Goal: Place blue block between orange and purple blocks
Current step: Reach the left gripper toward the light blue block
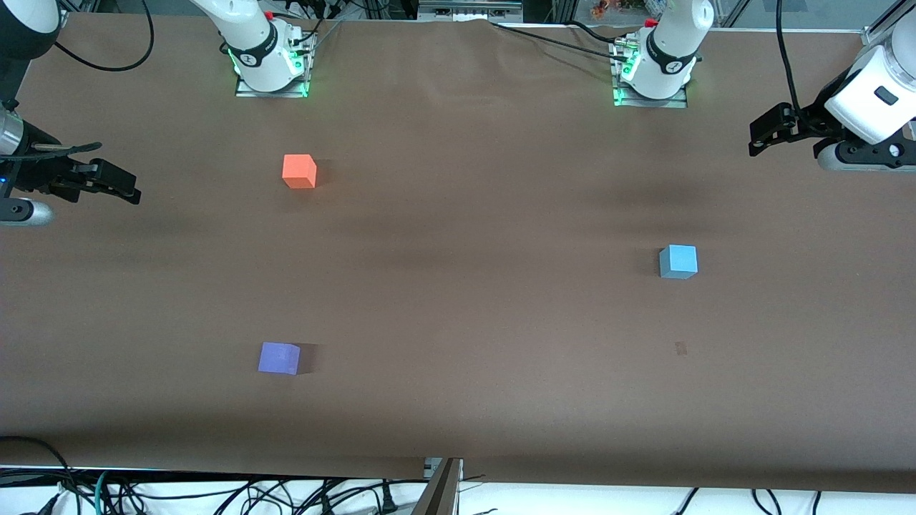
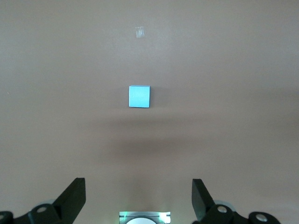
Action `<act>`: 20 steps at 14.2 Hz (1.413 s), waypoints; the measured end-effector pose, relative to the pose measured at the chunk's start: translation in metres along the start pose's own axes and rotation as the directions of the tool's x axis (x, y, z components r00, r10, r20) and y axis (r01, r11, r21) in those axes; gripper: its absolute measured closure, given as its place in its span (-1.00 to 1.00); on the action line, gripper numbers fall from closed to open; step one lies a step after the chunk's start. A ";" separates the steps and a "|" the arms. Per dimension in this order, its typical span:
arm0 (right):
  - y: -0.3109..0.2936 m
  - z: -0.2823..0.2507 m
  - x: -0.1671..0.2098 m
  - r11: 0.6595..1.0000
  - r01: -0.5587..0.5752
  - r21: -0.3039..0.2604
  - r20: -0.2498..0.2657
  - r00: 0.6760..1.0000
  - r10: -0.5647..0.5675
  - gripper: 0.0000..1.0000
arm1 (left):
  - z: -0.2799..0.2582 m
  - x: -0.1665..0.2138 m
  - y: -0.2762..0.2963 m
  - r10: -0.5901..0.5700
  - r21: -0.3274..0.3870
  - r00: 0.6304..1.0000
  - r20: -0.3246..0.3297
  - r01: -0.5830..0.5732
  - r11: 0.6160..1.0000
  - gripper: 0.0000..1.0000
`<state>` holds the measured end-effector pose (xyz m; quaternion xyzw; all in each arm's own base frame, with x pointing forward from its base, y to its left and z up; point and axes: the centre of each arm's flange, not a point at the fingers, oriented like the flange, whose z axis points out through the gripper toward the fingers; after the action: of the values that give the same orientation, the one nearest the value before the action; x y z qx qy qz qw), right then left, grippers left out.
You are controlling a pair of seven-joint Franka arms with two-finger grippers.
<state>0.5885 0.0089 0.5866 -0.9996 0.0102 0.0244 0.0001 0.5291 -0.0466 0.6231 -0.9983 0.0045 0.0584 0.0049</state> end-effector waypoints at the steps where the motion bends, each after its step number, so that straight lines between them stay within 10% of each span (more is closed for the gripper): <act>1: 0.000 0.000 0.000 1.000 0.000 0.000 0.000 1.000 0.000 -1.00 | 0.003 0.001 0.000 0.000 0.000 1.000 0.006 0.000 1.000 -1.00; 11: -0.001 0.001 0.001 1.000 0.001 0.000 0.002 1.000 -0.001 -1.00 | 0.148 0.091 -0.026 -0.006 0.016 0.960 0.281 0.002 1.000 -1.00; 20: -0.001 0.003 0.001 1.000 0.001 0.000 0.005 1.000 -0.001 -1.00 | 0.248 0.160 -0.044 -0.006 -0.039 0.984 0.181 0.013 0.999 -1.00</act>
<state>0.5899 0.0098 0.5837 -0.9996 0.0098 0.0268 0.0000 0.6594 -0.0012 0.3588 -0.9888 -0.0021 0.1486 -0.0144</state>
